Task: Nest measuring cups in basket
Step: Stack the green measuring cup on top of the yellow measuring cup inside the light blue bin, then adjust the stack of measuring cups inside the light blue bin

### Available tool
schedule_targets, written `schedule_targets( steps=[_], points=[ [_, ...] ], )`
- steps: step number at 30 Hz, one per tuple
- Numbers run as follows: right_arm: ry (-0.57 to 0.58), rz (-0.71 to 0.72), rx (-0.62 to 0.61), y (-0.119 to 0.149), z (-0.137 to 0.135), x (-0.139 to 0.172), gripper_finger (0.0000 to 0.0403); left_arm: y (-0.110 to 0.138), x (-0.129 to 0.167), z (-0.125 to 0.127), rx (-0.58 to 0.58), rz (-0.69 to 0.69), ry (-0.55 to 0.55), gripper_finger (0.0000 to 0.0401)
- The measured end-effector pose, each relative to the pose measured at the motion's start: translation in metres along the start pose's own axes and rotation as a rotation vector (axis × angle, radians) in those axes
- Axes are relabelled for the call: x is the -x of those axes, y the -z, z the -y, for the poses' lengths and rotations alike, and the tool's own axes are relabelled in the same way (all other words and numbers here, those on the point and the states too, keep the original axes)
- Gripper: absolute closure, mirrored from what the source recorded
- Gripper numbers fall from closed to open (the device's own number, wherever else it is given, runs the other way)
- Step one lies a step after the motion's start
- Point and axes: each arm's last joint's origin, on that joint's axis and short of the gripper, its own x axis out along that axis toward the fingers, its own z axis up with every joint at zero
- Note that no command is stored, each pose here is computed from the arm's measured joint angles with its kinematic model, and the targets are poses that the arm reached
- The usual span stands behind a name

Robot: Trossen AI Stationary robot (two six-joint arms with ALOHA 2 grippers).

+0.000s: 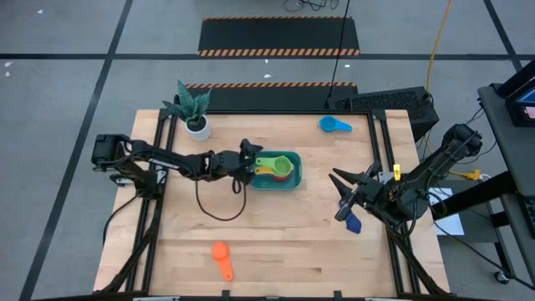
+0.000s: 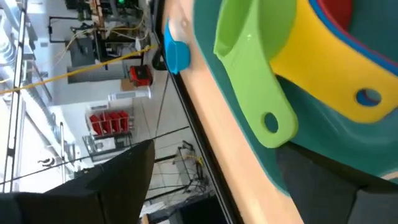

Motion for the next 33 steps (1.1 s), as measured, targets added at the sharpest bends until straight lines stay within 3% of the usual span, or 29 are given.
schedule_targets(
  steps=[6, 17, 24, 33],
  points=[
    [0.000, 0.000, 0.001, 0.000, 0.000, 0.000, 0.0328, -0.005, 0.002, 0.001, 0.031, 0.072, 0.017, 0.0066],
    [-0.016, 0.000, 0.005, 0.000, -0.001, 0.003, 0.0328, -0.003, 0.012, -0.002, 0.057, 0.044, 0.048, 0.0066],
    [-0.017, 0.000, 0.015, 0.000, -0.001, 0.003, 0.0328, -0.003, 0.028, -0.011, 0.135, 0.160, 0.079, 0.0066],
    [-0.017, -0.001, 0.011, 0.000, -0.001, 0.003, 0.0328, -0.003, 0.032, -0.019, 0.237, 0.181, 0.044, 0.0066]
  ],
)
